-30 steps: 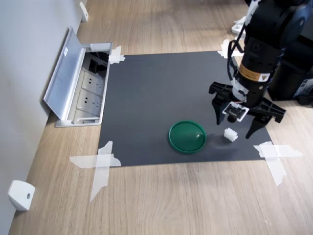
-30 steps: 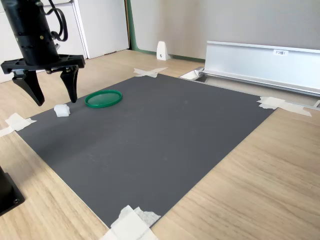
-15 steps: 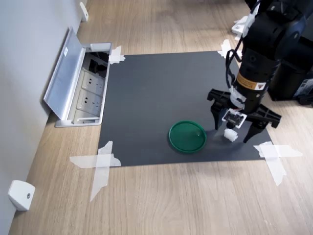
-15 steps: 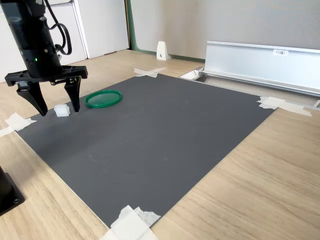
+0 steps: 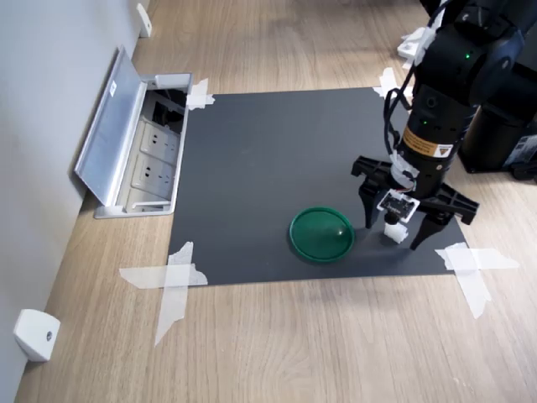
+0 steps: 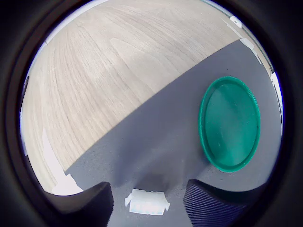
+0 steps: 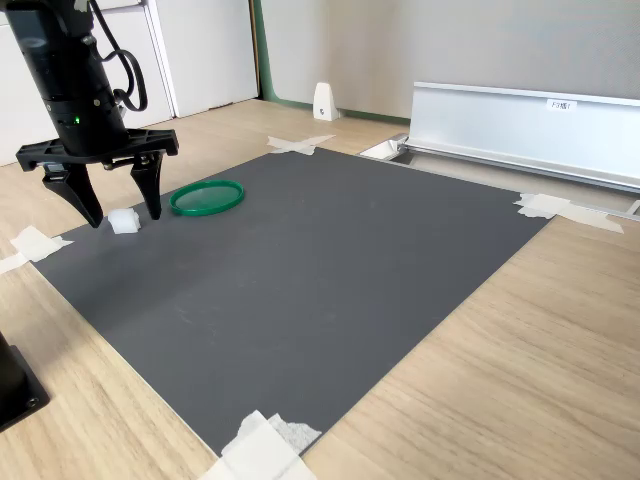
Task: Grasp a white terminal and put it on the green lid.
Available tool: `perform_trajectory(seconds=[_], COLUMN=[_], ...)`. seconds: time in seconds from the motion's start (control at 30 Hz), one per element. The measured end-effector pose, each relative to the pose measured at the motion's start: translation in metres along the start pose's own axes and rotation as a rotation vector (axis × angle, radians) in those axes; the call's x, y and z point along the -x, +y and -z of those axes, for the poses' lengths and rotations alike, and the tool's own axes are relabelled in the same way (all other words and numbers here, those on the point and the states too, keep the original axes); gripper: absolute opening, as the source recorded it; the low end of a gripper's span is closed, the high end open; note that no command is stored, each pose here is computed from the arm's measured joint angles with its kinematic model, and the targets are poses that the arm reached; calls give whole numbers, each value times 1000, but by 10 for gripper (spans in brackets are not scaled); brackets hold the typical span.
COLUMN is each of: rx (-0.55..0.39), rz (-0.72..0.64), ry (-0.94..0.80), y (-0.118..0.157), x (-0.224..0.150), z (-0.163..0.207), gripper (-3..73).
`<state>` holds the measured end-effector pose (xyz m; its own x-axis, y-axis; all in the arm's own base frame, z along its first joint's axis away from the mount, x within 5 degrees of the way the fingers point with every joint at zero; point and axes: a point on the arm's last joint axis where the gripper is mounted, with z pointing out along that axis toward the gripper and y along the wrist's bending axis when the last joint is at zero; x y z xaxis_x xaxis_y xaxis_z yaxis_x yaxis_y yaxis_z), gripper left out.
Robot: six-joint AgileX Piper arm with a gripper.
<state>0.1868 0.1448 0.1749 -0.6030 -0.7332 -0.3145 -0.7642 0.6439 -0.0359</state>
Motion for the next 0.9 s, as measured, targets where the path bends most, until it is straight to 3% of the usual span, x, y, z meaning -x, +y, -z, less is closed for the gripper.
perform_trajectory(seconds=[0.23, 0.7, 0.9], rx=[6, 15, 11], rz=[-9, -12, -4], ry=[-2, 37, 38], y=[1, 1, 0], x=[0, -2, -2], z=[0, -8, -8], gripper=[498, 466, 310])
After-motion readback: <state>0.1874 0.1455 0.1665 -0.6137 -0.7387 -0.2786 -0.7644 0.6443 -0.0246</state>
